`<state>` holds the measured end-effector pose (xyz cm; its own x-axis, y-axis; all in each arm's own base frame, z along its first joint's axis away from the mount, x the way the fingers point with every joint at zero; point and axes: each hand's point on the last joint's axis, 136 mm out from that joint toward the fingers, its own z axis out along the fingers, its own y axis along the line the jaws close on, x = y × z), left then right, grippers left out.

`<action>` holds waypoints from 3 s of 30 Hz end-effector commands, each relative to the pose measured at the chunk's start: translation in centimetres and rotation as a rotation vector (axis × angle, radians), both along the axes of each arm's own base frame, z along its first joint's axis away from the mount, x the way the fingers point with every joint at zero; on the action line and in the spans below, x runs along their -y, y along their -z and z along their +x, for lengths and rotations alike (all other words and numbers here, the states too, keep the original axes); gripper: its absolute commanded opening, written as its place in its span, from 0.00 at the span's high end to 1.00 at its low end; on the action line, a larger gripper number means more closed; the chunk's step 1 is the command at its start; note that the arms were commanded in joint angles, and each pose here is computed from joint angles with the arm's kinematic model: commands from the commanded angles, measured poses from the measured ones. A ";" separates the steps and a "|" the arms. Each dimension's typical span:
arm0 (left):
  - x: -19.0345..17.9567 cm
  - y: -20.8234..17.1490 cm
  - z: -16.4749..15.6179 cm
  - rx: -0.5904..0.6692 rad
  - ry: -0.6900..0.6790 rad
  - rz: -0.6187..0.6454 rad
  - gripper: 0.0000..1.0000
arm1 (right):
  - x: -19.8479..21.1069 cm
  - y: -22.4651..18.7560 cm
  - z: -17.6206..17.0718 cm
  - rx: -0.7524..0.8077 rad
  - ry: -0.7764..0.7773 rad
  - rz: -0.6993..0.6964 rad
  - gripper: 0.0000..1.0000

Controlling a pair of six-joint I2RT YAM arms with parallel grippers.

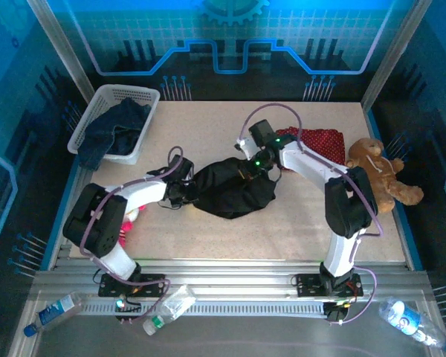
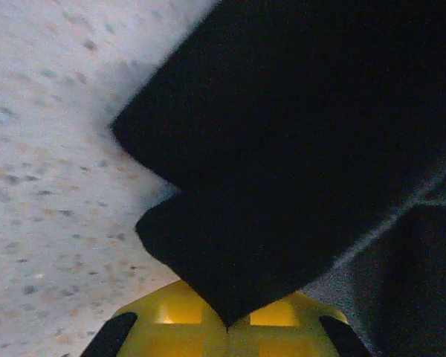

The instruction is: Fold and stack the skirts

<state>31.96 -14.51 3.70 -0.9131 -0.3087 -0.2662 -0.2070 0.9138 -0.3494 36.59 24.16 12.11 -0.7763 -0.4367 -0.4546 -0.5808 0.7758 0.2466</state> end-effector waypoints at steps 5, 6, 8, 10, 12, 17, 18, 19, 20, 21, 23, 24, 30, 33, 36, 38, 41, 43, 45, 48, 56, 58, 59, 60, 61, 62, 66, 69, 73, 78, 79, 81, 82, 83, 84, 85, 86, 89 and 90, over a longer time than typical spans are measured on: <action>-6.4 -15.8 4.5 0.414 -0.192 -0.060 1.00 | 2.6 -12.6 2.1 0.134 0.093 0.348 1.00; -6.7 -17.7 4.9 0.453 -0.182 -0.047 1.00 | 2.7 -13.6 2.4 0.140 0.099 0.385 1.00; -6.6 -20.3 5.5 0.504 -0.151 -0.039 1.00 | 2.5 -14.9 2.7 0.144 0.096 0.448 1.00; -6.2 -21.6 6.2 0.522 -0.136 -0.049 1.00 | 2.1 -15.5 3.3 0.139 0.108 0.501 0.99; -6.4 -20.8 6.4 0.502 -0.148 -0.043 1.00 | 2.2 -14.6 3.7 0.119 0.138 0.494 0.98; -6.6 -16.1 5.7 0.380 -0.193 -0.060 1.00 | 3.7 -8.2 3.7 -0.002 0.223 0.430 0.94; -6.6 -15.4 5.5 0.364 -0.195 -0.066 1.00 | 3.7 -7.1 3.4 -0.032 0.226 0.423 0.94; -6.6 -14.9 5.3 0.352 -0.195 -0.066 1.00 | 3.6 -6.5 3.2 -0.046 0.223 0.416 0.94; -6.5 -14.6 5.2 0.345 -0.194 -0.068 1.00 | 3.6 -6.2 3.2 -0.053 0.221 0.412 0.94; -6.5 -14.1 5.0 0.334 -0.188 -0.068 1.00 | 3.6 -5.9 3.3 -0.055 0.220 0.406 0.94; -6.3 -13.2 4.6 0.310 -0.173 -0.068 1.00 | 3.5 -6.0 3.6 -0.047 0.218 0.406 0.95; -6.4 -12.6 4.3 0.295 -0.173 -0.061 1.00 | 3.5 -6.0 3.9 -0.047 0.223 0.405 0.95; -8.6 -9.3 2.1 0.180 -0.280 -0.045 0.62 | 2.4 -6.2 4.7 -0.073 0.222 0.441 0.97; -8.7 -10.0 2.4 0.210 -0.280 -0.085 0.13 | 1.0 -6.5 3.8 -0.047 0.117 0.399 0.98; -7.4 -13.1 3.8 0.318 -0.156 -0.112 0.01 | -0.2 -6.8 2.8 -0.008 -0.010 0.343 0.98; -6.6 -15.4 4.9 0.391 -0.066 -0.096 0.01 | -0.7 -7.1 2.5 0.014 -0.072 0.322 0.98; -5.8 -17.4 6.5 0.495 0.026 0.024 0.01 | -0.9 -7.7 2.8 0.042 -0.115 0.301 0.98; -5.5 -17.5 7.3 0.522 0.047 0.058 0.01 | -0.5 -7.5 3.9 0.064 -0.086 0.266 0.98; -6.1 -16.8 8.0 0.491 -0.011 0.075 0.01 | -0.2 -7.2 5.2 0.072 -0.060 0.258 0.96; -7.0 -14.9 8.3 0.397 -0.085 0.101 0.01 | 0.5 -5.9 8.0 0.063 -0.002 0.221 0.95; -7.7 -10.3 8.3 0.225 -0.209 0.064 0.01 | 2.0 -0.5 17.6 0.077 0.148 0.043 0.88; -7.7 -8.8 8.3 0.161 -0.225 0.064 0.01 | 1.9 -0.5 19.3 0.089 0.195 0.041 0.71; -7.7 -8.2 8.3 0.132 -0.231 0.070 0.01 | 1.8 -0.7 19.8 0.090 0.215 0.053 0.62; -7.8 -7.6 8.3 0.100 -0.238 0.076 0.01 | 1.6 -1.2 20.1 0.089 0.237 0.072 0.54; -7.9 -7.0 8.3 0.074 -0.249 0.080 0.01 | 1.6 -1.8 20.2 0.088 0.261 0.090 0.47; -8.1 -6.6 8.3 0.058 -0.259 0.083 0.01 | 1.6 -2.3 20.1 0.089 0.284 0.101 0.35; -9.4 -5.0 7.9 -0.006 -0.344 0.078 0.01 | 3.6 -5.2 18.2 0.130 0.428 0.125 0.00; -10.8 -3.9 7.1 -0.032 -0.421 0.057 0.01 | 5.3 -6.4 15.3 0.154 0.532 0.155 0.00; -12.1 -2.1 6.1 -0.057 -0.506 0.006 0.03 | 7.9 -7.2 10.3 0.282 0.606 0.012 0.00; -13.5 -0.5 6.5 -0.080 -0.560 -0.049 0.24 | 6.7 -6.0 5.5 0.351 0.452 -0.047 0.00; -13.9 -0.3 6.7 -0.082 -0.566 -0.045 0.27 | 5.7 -5.6 4.9 0.339 0.379 -0.022 0.00; -14.5 -0.1 7.1 -0.081 -0.574 -0.032 0.31 | 4.3 -4.6 3.5 0.301 0.260 -0.030 0.00; -14.8 -0.1 7.3 -0.077 -0.577 -0.023 0.32 | 3.9 -4.1 3.0 0.300 0.215 -0.054 0.00; -15.0 0.0 7.5 -0.072 -0.579 -0.011 0.33 | 3.3 -3.6 2.5 0.306 0.163 -0.079 0.00; -15.2 0.1 7.6 -0.068 -0.580 0.000 0.34 | 2.6 -3.0 1.9 0.310 0.101 -0.089 0.00; -15.3 0.2 7.8 -0.067 -0.581 0.003 0.35 | 1.5 -2.4 1.0 0.306 0.018 -0.079 0.00; -15.3 0.4 7.9 -0.069 -0.580 0.003 0.37 | 0.8 -1.8 0.3 0.307 -0.047 -0.078 0.00; -15.0 1.0 8.2 -0.078 -0.576 -0.017 0.42 | -1.2 0.4 -2.3 0.304 -0.243 -0.124 0.00; -14.8 1.2 8.4 -0.076 -0.574 -0.026 0.44 | -1.6 1.3 -3.2 0.300 -0.296 -0.162 0.00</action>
